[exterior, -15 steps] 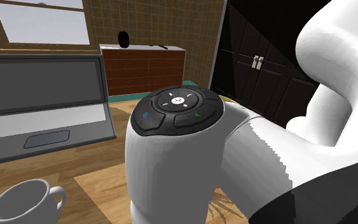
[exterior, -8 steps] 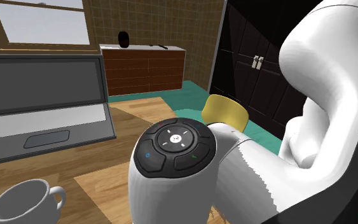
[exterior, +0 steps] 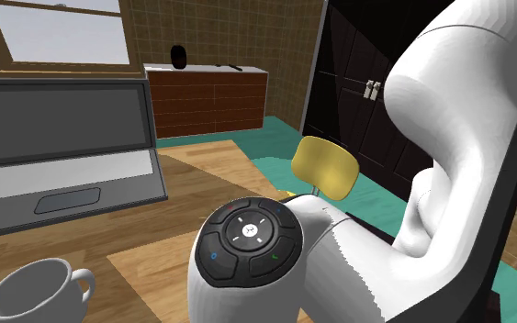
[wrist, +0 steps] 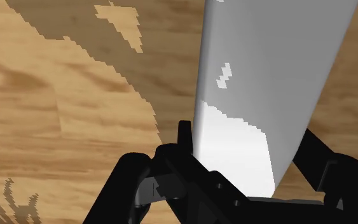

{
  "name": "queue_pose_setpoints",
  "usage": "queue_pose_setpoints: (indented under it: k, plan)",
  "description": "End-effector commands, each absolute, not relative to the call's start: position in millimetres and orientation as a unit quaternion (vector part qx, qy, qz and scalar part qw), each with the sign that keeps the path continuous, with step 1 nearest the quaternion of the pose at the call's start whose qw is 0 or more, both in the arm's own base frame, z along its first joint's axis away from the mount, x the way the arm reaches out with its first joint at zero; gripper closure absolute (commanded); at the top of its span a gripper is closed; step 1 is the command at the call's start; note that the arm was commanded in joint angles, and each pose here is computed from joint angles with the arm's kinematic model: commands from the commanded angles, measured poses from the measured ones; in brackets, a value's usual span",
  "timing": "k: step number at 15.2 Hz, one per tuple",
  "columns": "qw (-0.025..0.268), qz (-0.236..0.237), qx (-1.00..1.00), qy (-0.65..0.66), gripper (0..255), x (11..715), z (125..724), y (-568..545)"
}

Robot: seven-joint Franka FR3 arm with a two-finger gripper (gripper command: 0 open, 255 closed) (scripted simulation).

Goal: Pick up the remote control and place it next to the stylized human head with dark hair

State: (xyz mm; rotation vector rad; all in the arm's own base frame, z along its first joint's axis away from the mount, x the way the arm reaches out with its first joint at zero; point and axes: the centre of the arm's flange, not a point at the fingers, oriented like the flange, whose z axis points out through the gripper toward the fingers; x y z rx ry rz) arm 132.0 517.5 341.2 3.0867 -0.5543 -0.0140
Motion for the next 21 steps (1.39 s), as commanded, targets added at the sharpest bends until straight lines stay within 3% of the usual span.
queue_pose_setpoints:
  k: [1, 3, 4, 9, 13, 21]
  plan:
    - [0.003, -0.005, 0.984, -0.177, 255, 132.5, 340.5, 517.2]
    - [0.003, -0.005, 0.984, -0.177, 255, 132.5, 340.5, 517.2]
    - [0.003, -0.005, 0.984, -0.177, 0, 132.4, 340.4, 517.2]
    - [0.003, -0.005, 0.984, -0.177, 0, 132.5, 340.5, 517.2]
    - [0.003, -0.005, 0.984, -0.177, 0, 133.0, 390.5, 517.4]
    - [0.003, -0.005, 0.984, -0.177, 0, 132.9, 390.4, 517.4]
